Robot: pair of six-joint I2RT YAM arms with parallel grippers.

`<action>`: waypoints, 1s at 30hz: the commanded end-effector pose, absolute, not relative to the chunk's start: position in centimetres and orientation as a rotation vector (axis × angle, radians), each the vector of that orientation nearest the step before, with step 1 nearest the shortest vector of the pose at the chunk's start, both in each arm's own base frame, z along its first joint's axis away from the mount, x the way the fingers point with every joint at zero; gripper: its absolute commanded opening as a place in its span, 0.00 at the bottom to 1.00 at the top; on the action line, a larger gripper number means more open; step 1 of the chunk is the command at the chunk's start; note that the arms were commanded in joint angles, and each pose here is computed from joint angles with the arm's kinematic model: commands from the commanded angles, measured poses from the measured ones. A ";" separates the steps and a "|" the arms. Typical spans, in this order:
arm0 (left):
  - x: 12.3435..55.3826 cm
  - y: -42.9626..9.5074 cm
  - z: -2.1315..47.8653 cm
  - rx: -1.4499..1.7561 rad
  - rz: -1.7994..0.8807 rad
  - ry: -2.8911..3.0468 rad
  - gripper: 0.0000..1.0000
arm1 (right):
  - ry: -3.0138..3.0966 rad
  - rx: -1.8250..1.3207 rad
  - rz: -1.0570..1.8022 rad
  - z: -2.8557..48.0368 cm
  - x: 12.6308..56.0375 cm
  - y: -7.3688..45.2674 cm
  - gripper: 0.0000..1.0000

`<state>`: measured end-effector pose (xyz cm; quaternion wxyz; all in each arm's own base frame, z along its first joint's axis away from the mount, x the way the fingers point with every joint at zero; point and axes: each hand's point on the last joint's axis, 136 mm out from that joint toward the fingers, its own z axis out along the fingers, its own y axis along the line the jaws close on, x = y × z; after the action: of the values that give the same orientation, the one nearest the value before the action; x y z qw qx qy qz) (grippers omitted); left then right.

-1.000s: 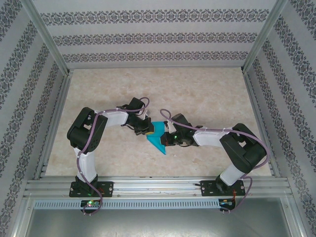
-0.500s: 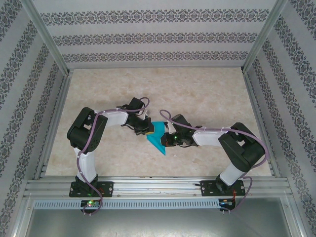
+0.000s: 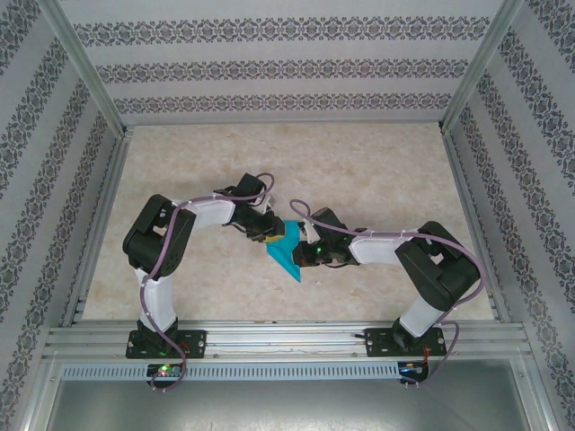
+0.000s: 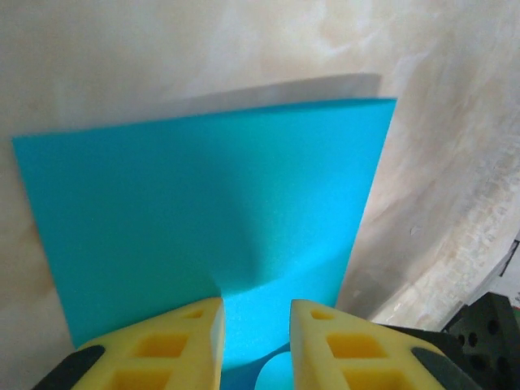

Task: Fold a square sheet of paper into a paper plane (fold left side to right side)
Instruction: Third fold the triangle at the center of the table.

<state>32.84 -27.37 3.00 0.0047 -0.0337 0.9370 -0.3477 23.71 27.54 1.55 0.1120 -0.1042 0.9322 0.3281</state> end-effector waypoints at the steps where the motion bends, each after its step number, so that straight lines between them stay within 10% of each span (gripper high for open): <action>1: 34.4 -26.7 5.9 -0.064 -1.024 2.863 0.29 | 2.818 -0.289 0.868 -0.4 23.1 26.0 0.00; 30: 28.2 -28.0 5.2 -0.039 -1.310 2.722 0.09 | 2.827 -0.286 0.850 -0.6 22.9 25.7 0.00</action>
<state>28.31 -27.31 5.68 0.0615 -0.0148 0.9044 -0.4220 23.71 27.54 1.55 0.1120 -0.1044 0.9322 0.3281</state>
